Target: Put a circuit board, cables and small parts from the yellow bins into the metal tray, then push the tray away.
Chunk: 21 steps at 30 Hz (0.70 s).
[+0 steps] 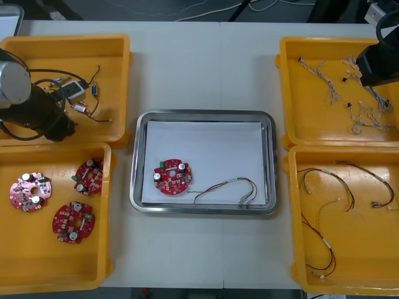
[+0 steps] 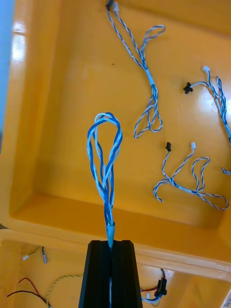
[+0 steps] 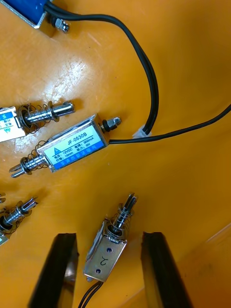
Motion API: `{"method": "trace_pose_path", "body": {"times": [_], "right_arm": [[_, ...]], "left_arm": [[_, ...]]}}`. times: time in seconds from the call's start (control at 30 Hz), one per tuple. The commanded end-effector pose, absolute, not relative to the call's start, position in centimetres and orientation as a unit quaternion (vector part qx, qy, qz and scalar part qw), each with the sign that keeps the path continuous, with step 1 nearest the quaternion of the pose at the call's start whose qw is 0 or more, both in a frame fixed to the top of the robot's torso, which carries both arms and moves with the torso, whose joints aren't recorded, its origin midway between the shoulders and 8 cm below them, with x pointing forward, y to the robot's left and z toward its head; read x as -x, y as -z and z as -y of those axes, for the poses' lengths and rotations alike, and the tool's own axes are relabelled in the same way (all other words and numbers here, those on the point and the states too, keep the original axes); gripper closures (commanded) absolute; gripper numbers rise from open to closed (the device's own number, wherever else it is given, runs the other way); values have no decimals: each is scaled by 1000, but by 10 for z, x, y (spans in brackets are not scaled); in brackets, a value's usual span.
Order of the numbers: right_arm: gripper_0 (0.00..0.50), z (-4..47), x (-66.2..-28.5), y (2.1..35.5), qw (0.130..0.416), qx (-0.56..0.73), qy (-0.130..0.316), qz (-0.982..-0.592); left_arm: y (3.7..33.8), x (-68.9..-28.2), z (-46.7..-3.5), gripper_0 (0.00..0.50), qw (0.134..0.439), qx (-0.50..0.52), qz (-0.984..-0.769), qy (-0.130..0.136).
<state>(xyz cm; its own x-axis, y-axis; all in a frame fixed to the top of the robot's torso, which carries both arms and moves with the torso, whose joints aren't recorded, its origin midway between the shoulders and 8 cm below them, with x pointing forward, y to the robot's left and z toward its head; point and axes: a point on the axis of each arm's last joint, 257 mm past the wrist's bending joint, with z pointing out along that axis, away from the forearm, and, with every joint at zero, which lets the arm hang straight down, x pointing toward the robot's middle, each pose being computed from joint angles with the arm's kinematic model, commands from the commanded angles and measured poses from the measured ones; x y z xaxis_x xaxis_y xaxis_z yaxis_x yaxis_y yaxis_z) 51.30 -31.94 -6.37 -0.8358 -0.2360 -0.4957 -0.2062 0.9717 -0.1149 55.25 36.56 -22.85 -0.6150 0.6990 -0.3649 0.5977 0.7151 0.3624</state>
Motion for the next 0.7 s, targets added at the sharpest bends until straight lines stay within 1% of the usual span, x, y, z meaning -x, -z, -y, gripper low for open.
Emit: {"method": "trace_pose_path", "body": {"times": [0.03,0.1,0.17,0.23,0.27,0.33,0.37,0.4,0.53,0.6,0.7], "right_arm": [[500,325,-498,51,287,125,42,-949],[500,316,-491,56,286,141,34,-947],[500,307,-485,60,287,156,30,-945],[500,304,-483,59,290,163,30,-943],[500,300,-482,62,288,168,25,-943],[500,291,-481,66,285,173,14,-943],[500,287,-481,68,284,177,11,-942],[500,285,-480,69,283,180,11,-942],[500,275,-478,83,268,195,18,-943],[500,272,-479,87,267,201,26,-942],[500,267,-480,90,268,206,25,-941]], "left_arm": [[227,-558,-361,188,237,-452,-850,-132],[228,-559,-362,217,239,-452,-849,-134],[229,-558,-363,288,237,-453,-849,-134],[231,-557,-364,328,237,-454,-848,-136],[232,-557,-366,360,237,-454,-848,-137],[233,-557,-367,407,236,-455,-847,-140],[233,-557,-368,483,235,-456,-847,-142],[233,-557,-368,500,234,-456,-847,-142],[234,-556,-370,500,234,-455,-847,-143],[232,-557,-370,500,241,-448,-850,-137],[225,-560,-368,500,252,-437,-854,-129]]}}
